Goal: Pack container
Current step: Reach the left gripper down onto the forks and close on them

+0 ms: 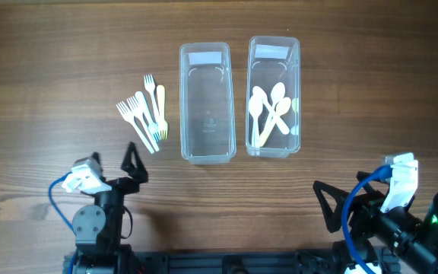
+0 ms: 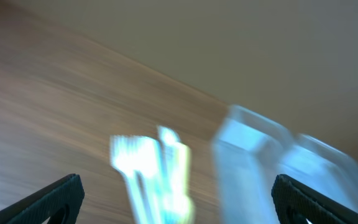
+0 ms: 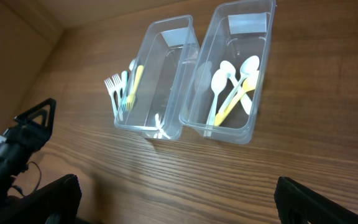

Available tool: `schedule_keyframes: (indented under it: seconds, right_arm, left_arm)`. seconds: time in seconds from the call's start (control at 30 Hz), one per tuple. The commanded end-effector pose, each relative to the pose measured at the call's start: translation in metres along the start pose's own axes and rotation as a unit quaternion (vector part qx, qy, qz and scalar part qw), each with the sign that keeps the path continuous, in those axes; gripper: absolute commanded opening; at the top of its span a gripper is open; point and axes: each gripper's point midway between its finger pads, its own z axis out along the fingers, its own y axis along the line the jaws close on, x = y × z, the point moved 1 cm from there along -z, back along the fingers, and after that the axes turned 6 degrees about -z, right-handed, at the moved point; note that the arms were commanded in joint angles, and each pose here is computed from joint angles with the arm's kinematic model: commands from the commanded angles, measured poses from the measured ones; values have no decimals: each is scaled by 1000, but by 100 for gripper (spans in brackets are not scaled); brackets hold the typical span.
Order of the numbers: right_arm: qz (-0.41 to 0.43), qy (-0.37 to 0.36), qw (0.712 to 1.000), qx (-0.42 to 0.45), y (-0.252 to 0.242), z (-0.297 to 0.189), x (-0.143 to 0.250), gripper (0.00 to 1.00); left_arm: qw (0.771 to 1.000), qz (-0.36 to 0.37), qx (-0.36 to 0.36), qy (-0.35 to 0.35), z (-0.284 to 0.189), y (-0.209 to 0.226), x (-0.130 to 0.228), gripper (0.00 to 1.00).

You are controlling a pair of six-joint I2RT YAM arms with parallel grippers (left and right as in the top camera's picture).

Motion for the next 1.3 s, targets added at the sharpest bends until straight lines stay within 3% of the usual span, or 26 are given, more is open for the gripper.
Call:
schedule_keyframes:
  seconds: [0.0, 0.23, 0.33, 0.47, 0.57, 0.63, 0.7, 0.9, 1.27]
  right_arm:
    - [6, 1, 1000, 6, -2, 1, 2, 100]
    - [6, 1, 1000, 6, -2, 1, 2, 100]
    - [6, 1, 1000, 6, -2, 1, 2, 100]
    - [6, 1, 1000, 6, -2, 1, 2, 100]
    - [6, 1, 1000, 6, -2, 1, 2, 100]
    - [6, 1, 1000, 6, -2, 1, 2, 100]
    - [6, 1, 1000, 6, -2, 1, 2, 100]
    - [6, 1, 1000, 6, -2, 1, 2, 100]
    - [6, 1, 1000, 6, -2, 1, 2, 100]
  left_arm:
    - [986, -86, 114, 90, -6, -38, 27, 100]
    - [983, -89, 127, 99, -10, -49, 19, 99]
    - [992, -77, 58, 85, -7, -44, -9, 99]
    - [987, -13, -12, 161, 6, -50, -28, 100]
    - [968, 9, -106, 226, 29, -46, -48, 100]
    - [942, 43, -201, 265, 46, -30, -62, 100]
    - [920, 63, -253, 293, 57, -19, -65, 100]
    - [889, 54, -269, 368, 103, -1, -24, 100]
    - [827, 57, -331, 451, 130, 54, 49, 100]
